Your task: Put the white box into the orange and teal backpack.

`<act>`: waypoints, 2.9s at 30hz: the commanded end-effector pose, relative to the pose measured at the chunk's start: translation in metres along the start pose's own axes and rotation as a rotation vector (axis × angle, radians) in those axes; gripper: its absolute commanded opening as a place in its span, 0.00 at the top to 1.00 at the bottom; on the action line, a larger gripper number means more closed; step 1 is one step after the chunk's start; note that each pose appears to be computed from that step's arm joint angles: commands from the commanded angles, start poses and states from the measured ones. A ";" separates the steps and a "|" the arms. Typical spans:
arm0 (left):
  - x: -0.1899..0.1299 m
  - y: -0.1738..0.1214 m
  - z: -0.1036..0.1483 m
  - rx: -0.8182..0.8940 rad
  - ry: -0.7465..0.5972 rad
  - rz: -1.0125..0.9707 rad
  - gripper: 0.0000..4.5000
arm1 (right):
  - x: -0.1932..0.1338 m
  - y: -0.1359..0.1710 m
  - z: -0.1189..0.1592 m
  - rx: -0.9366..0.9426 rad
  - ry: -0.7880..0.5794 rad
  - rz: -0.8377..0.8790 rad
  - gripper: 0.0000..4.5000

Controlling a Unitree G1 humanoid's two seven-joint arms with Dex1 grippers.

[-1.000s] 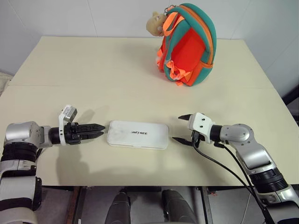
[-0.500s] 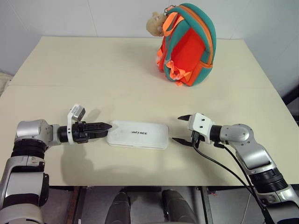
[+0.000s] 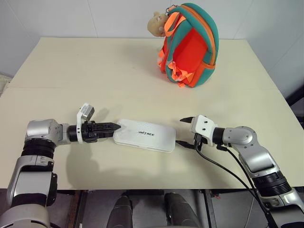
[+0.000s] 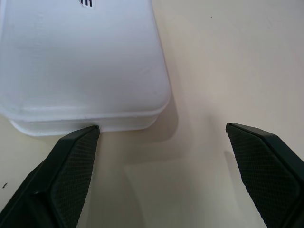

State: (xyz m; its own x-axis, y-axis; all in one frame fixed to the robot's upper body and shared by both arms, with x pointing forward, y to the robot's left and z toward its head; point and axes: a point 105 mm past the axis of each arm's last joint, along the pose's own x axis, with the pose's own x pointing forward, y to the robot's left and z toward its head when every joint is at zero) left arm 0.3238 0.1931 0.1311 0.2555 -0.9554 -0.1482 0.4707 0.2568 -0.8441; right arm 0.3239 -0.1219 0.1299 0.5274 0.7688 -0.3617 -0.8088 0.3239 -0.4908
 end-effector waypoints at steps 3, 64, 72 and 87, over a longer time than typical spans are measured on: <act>-0.002 -0.005 0.001 0.032 0.032 0.013 0.01 | -0.002 -0.002 0.015 -0.047 -0.054 -0.010 0.00; -0.018 -0.083 0.030 0.279 -0.400 -0.054 0.70 | -0.040 -0.082 0.039 0.142 -0.276 -0.493 0.00; -0.033 -0.093 0.019 0.270 -0.476 -0.041 0.70 | -0.047 -0.139 0.037 0.287 -0.330 -0.760 0.00; -0.049 -0.099 0.016 0.259 -0.586 -0.066 0.70 | -0.041 -0.204 0.031 0.392 -0.375 -0.904 0.00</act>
State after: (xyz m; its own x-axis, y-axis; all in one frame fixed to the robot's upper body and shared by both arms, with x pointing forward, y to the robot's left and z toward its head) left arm 0.2858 0.2162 0.2206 0.6233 -0.7473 0.2306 0.6287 0.3035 -0.7159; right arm 0.4603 -0.1940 0.2492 0.9300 0.2735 0.2453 -0.2438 0.9589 -0.1449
